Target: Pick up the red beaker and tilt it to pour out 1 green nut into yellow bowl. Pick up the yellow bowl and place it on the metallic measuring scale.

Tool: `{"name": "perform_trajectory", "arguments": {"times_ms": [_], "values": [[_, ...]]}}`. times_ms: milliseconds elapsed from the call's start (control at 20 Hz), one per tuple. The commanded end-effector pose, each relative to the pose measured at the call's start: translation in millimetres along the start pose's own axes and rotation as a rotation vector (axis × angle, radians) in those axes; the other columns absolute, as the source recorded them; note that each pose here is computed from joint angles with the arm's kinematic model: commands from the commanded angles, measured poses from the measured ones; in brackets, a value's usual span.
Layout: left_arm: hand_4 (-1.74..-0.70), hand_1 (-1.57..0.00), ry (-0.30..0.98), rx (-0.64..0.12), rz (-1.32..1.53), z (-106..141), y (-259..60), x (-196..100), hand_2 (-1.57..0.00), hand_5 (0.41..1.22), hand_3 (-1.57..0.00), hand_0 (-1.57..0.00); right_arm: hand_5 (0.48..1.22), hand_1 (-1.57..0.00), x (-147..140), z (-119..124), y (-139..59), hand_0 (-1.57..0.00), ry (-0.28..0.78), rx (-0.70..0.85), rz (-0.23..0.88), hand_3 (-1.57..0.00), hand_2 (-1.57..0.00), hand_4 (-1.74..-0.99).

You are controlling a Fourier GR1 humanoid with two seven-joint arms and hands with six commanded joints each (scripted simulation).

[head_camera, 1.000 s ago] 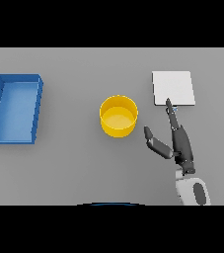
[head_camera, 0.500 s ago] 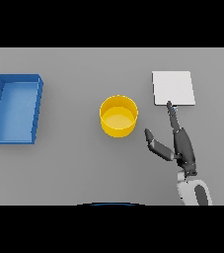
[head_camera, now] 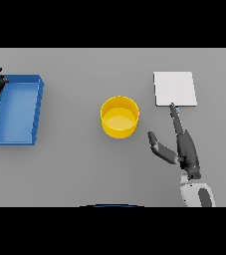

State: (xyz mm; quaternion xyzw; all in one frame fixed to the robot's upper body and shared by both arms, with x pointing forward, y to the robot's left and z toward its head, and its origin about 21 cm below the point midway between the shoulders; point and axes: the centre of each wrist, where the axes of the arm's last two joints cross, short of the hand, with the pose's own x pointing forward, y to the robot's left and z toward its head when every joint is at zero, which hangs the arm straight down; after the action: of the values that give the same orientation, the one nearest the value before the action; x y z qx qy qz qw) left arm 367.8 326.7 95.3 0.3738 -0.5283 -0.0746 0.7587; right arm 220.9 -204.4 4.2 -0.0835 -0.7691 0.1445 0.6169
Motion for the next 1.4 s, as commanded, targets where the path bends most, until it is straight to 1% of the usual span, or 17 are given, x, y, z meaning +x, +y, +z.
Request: {"name": "perform_trajectory", "arguments": {"times_ms": [0,100,150,200,300,350,400,450,500,550,600,700,800,950,1050,1150,1350], "values": [[-1.74,-1.57,0.019,0.000,0.002,2.5,-2.0,-2.9,-1.57,1.123,-1.55,-1.57,0.650,0.00,-1.0,2.3,-0.9,0.00,0.004,0.000,0.007,0.00,0.00,-1.010],[-1.74,-1.57,0.020,0.006,-0.017,6.6,-2.0,-10.0,-1.57,1.046,-1.56,-1.57,0.644,0.00,-3.9,2.2,4.5,0.00,0.020,-0.002,0.016,0.00,0.00,-1.013],[-1.71,-1.57,0.019,0.007,-0.038,9.2,-5.7,-11.4,-1.57,0.991,-1.56,-1.57,0.638,0.00,-3.4,4.9,3.8,0.00,0.014,-0.008,0.014,0.00,0.00,-1.017],[-1.65,-1.57,0.024,0.002,-0.051,10.3,-5.7,-15.2,-1.57,0.941,-1.56,-1.57,0.636,0.00,-2.8,0.9,3.9,0.00,0.017,-0.010,0.018,0.00,0.00,-1.021],[-1.40,-1.57,0.020,-0.004,-0.091,13.0,-1.0,-20.8,-1.56,0.848,-1.54,-1.57,0.635,0.00,0.1,-1.3,3.4,0.00,0.006,-0.010,0.019,0.00,0.00,-1.017],[-1.28,-1.54,0.021,-0.016,-0.102,15.1,-1.4,-21.7,-1.50,0.810,-1.47,-1.57,0.634,0.00,-1.4,-1.7,3.0,0.00,0.021,-0.009,0.014,0.00,0.00,-1.012],[-1.16,-1.38,0.016,-0.032,-0.112,17.7,-1.7,-22.5,-1.35,0.780,-1.31,-1.50,0.634,0.00,-2.2,3.4,3.1,0.00,0.005,-0.009,0.007,0.00,0.00,-1.009],[-1.07,-1.22,0.006,-0.045,-0.119,20.0,-0.9,-22.7,-1.21,0.749,-1.14,-1.39,0.635,0.00,-1.0,0.3,1.9,0.00,0.001,-0.008,0.009,0.00,0.00,-1.007],[-1.00,-1.00,0.008,-0.050,-0.127,20.8,1.5,-23.1,-1.02,0.720,-0.95,-1.21,0.636,0.00,-2.3,3.4,2.1,0.00,0.000,-0.011,0.005,0.00,0.00,-1.004],[-0.96,-0.80,0.022,-0.062,-0.135,20.8,2.0,-24.0,-0.82,0.696,-0.77,-0.97,0.635,0.00,-3.2,3.4,3.1,0.00,0.010,-0.011,0.006,0.00,0.00,-1.004],[-0.92,-0.64,0.022,-0.080,-0.157,20.7,-1.6,-24.1,-0.65,0.677,-0.61,-0.77,0.634,0.00,-2.1,3.0,-0.2,0.00,0.012,-0.013,0.005,0.00,0.00,-1.005],[-0.86,-0.41,0.020,-0.103,-0.209,18.2,-2.5,-27.3,-0.42,0.657,-0.39,-0.49,0.639,0.00,1.9,1.3,2.7,0.00,-0.005,-0.011,0.007,0.00,0.00,-1.009],[-0.82,-0.26,0.008,-0.124,-0.225,15.7,-4.4,-29.0,-0.27,0.657,-0.25,-0.32,0.639,0.00,1.6,1.6,2.7,0.00,-0.001,-0.009,0.011,0.00,0.00,-1.009],[-0.80,-0.13,-0.004,-0.124,-0.216,13.0,-8.5,-30.6,-0.14,0.649,-0.13,-0.16,0.643,0.00,-0.6,-0.8,1.7,0.00,0.018,0.000,0.020,0.00,0.00,-1.019],[-0.78,-0.08,-0.032,-0.109,-0.213,11.0,-5.5,-29.4,-0.09,0.651,-0.08,-0.10,0.640,0.00,-0.6,-2.2,2.1,0.00,0.045,0.025,0.066,0.00,0.00,-1.020],[-0.76,-0.05,-0.063,-0.107,-0.216,13.7,-5.2,-32.1,-0.06,0.657,-0.05,-0.07,0.669,0.00,5.7,-10.8,-6.7,0.00,-0.003,0.123,0.103,0.00,0.00,-1.005],[-0.74,-0.02,-0.082,-0.108,-0.200,16.8,-9.2,-25.4,-0.02,0.664,-0.02,-0.03,0.677,0.00,19.6,-44.2,-22.5,0.00,-0.032,0.353,0.404,0.00,0.00,-1.094]]}}
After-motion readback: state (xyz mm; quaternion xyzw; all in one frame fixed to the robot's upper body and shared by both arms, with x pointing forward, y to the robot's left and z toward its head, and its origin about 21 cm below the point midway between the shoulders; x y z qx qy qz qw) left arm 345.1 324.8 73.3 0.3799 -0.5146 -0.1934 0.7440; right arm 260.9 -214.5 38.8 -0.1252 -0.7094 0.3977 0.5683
